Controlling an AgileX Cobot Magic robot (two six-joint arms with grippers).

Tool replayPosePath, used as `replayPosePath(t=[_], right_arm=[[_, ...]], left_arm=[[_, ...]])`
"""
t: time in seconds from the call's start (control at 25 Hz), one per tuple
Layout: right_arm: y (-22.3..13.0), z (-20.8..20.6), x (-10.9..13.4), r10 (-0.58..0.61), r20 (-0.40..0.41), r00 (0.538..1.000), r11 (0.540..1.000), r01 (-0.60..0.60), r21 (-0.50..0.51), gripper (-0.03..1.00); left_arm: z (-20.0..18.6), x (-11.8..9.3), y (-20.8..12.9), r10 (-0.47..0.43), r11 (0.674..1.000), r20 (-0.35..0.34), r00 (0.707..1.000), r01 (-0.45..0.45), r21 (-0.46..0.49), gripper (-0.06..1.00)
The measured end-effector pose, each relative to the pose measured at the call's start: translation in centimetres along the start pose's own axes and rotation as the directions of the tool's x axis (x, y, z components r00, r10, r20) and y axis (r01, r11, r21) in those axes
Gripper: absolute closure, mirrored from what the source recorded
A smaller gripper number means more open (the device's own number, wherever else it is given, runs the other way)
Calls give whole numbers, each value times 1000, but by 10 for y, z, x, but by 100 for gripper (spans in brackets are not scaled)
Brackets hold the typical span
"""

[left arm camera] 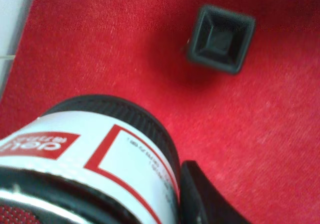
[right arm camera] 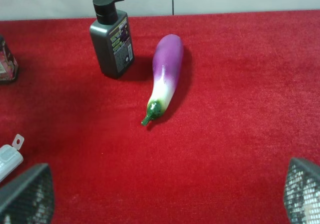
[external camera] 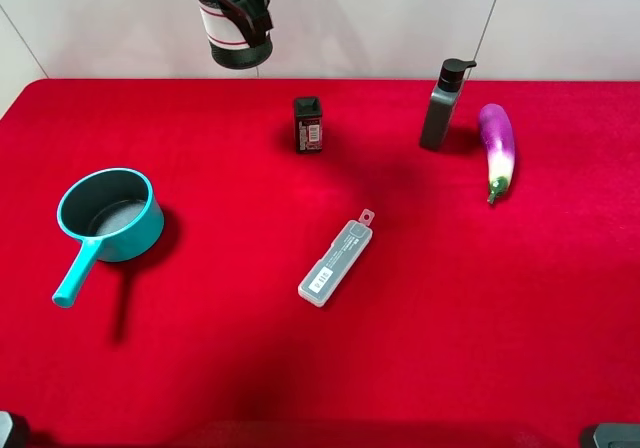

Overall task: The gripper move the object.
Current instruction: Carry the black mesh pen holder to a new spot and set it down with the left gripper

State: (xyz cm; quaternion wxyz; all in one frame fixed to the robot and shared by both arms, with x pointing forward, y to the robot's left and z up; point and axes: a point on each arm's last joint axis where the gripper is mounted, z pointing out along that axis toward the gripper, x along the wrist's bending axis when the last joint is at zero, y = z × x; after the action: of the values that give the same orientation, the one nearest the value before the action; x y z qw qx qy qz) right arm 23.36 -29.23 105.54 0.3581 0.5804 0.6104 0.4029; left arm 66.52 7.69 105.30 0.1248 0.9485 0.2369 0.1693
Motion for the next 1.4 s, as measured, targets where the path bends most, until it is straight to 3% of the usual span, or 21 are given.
replayPosePath(t=[0.32,0.72,1.4], right_arm=[[0,0,0,0,0,1000,1000,0,0,27],[0,0,0,0,0,1000,1000,0,0,27],[0,0,0,0,0,1000,1000,0,0,27]], left_arm=[[-11,-41,27,-87,996,13,996,87,-30,83],[-17,-96,54,-115,992,61,992,118,-53,83],[-17,-176,78,-63,996,130,990,70,-54,83]])
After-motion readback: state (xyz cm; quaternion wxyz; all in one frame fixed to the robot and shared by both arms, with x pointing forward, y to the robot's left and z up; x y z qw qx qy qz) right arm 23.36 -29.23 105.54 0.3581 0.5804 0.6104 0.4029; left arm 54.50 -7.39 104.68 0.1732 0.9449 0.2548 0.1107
